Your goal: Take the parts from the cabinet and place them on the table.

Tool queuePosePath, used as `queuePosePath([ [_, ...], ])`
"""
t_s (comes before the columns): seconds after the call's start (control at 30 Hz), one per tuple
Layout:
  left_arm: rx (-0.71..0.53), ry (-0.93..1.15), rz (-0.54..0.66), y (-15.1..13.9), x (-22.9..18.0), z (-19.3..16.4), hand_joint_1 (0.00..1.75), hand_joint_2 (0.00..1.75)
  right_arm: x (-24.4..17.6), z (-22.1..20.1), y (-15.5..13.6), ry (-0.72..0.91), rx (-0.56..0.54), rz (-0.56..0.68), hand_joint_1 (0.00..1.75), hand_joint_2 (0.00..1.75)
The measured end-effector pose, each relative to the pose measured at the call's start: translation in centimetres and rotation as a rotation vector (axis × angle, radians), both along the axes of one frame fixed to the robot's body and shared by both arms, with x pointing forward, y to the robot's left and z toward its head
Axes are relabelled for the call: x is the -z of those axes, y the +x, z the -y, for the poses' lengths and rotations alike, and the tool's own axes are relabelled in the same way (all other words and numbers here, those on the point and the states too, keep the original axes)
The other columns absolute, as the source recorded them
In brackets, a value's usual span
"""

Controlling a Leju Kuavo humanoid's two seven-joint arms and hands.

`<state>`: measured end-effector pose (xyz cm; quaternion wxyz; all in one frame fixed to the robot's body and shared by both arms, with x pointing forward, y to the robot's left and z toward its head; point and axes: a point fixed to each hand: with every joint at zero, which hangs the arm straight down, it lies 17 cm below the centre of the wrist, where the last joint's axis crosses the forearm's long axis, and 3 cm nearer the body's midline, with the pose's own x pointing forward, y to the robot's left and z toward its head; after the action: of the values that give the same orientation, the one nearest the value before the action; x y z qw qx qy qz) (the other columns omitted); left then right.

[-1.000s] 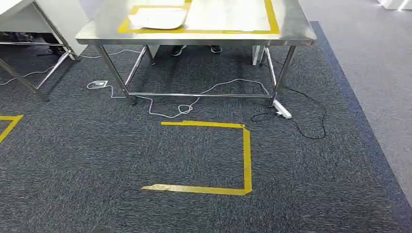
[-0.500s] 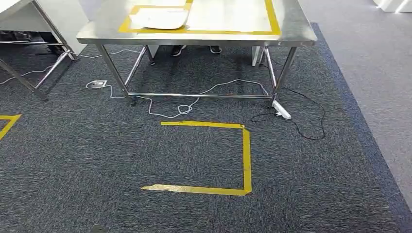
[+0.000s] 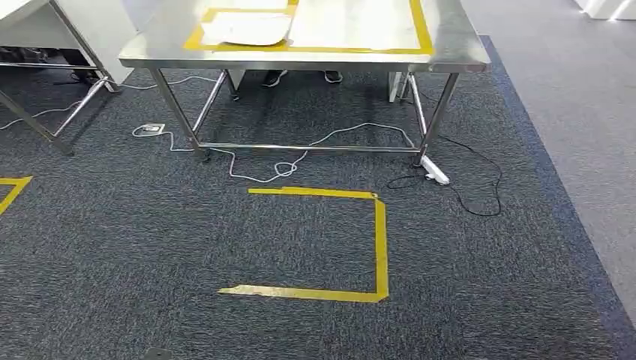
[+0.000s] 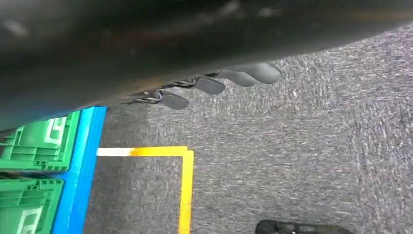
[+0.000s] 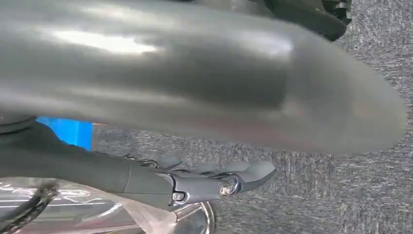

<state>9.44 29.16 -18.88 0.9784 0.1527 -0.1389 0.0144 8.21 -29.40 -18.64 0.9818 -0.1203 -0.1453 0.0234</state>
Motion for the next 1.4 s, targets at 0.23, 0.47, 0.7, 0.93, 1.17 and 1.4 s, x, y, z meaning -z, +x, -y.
queuePosePath([
  [0.23, -0.012, 0.002, -0.002, 0.0, 0.0, -0.1, 0.00, 0.00, 0.0, 0.3, -0.2, -0.006, 0.023, -0.009, 0.00, 0.00],
  [0.47, -0.001, 0.008, -0.003, 0.2, 0.2, -0.2, 0.00, 0.00, 0.1, 0.6, -0.7, -0.017, 0.058, -0.036, 0.00, 0.00],
  [0.7, 0.013, 0.011, -0.004, 0.2, 0.8, -0.3, 0.00, 0.00, 0.1, 0.6, -0.8, -0.019, 0.070, -0.046, 0.00, 0.00],
  [0.93, 0.008, 0.007, -0.017, -0.2, 1.0, -0.2, 0.00, 0.00, 0.0, 0.8, -0.6, -0.025, 0.074, -0.043, 0.00, 0.00],
  [1.17, 0.006, 0.005, -0.018, -0.1, 1.0, -0.2, 0.00, 0.00, 0.0, 0.8, -0.8, -0.026, 0.079, -0.049, 0.00, 0.00],
  [1.4, 0.006, 0.007, -0.017, 0.1, 1.0, -0.3, 0.00, 0.00, 0.0, 0.8, -0.8, -0.027, 0.083, -0.052, 0.00, 0.00],
])
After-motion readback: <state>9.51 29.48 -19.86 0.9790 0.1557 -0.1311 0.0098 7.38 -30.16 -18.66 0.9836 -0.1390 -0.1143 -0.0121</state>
